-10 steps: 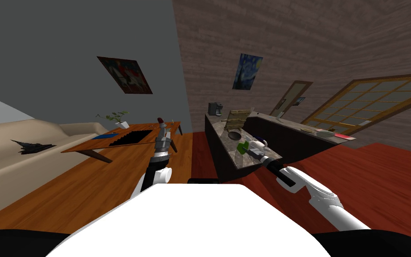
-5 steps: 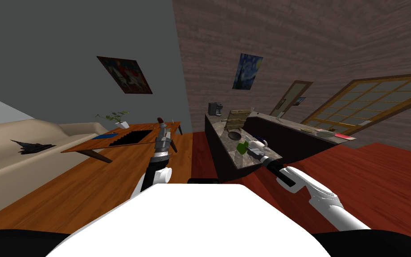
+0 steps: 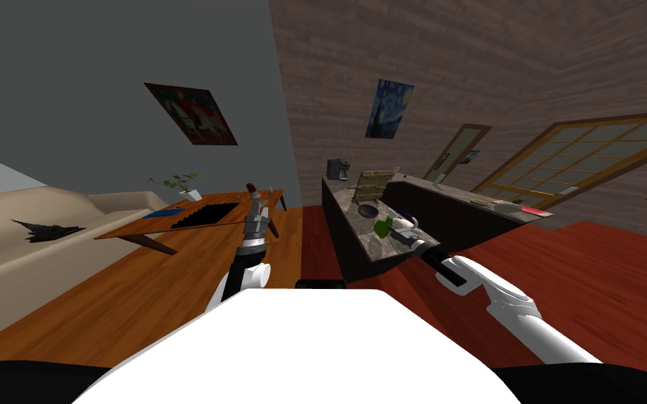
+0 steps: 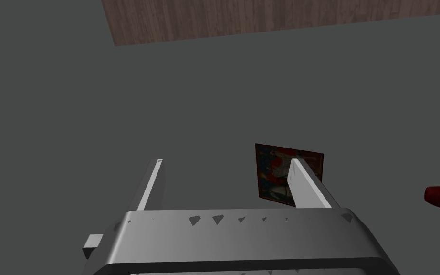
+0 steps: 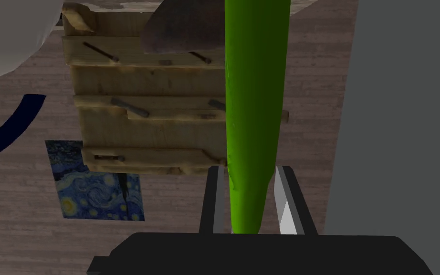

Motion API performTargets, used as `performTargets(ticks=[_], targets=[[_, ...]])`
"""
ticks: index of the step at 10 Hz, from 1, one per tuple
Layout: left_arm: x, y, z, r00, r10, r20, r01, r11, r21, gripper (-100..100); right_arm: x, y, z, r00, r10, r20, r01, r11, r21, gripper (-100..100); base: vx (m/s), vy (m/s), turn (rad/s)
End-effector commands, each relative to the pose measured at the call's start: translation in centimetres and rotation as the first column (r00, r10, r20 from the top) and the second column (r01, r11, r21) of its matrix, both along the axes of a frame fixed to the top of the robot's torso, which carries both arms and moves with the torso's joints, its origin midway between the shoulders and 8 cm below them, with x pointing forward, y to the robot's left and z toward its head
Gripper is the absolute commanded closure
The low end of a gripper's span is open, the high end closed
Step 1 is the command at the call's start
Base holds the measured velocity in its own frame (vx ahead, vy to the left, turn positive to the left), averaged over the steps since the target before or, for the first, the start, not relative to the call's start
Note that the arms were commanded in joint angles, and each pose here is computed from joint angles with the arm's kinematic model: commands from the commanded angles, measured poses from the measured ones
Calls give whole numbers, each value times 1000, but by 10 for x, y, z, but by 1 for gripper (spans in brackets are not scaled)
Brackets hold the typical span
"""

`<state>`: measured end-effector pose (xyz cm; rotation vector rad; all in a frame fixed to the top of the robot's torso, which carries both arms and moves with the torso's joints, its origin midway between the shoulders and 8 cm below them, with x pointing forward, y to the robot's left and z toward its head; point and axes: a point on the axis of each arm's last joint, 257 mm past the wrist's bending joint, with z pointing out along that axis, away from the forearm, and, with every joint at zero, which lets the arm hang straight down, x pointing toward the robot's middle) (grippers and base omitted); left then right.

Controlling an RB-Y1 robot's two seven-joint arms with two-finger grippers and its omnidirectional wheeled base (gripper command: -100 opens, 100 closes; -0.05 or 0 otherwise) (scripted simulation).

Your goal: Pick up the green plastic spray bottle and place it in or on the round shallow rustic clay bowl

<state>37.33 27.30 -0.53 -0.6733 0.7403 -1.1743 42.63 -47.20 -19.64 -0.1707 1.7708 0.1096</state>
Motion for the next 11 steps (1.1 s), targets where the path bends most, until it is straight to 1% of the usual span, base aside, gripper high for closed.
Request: performTargets(ticks=[1,4,5,6,7,9,11], targets=[[0,0,0,1000,0,0,0,1000,0,0,11,-8,24,999,-1,33,1,1000,-8,100,-145,-2,-50],[0,0,0,1000,0,0,0,1000,0,0,35,-20,89,992,1,125,3,1000,-28,100,-138,-5,-50],[0,0,0,1000,0,0,0,1000,0,0,38,-22,99,990,1,139,4,1000,-31,100,-117,-9,-19],[0,0,0,1000,0,0,0,1000,0,0,46,-26,126,985,0,173,6,999,-35,100,-103,4,-9],[0,0,0,1000,0,0,0,1000,0,0,47,-27,133,983,-1,181,7,999,-36,100,-62,7,-18],[0,0,0,1000,0,0,0,1000,0,0,51,-29,149,981,-1,195,8,999,-37,100,3,16,12],[0,0,0,1000,0,0,0,1000,0,0,50,-30,156,984,0,180,7,999,-36,100,132,28,34]])
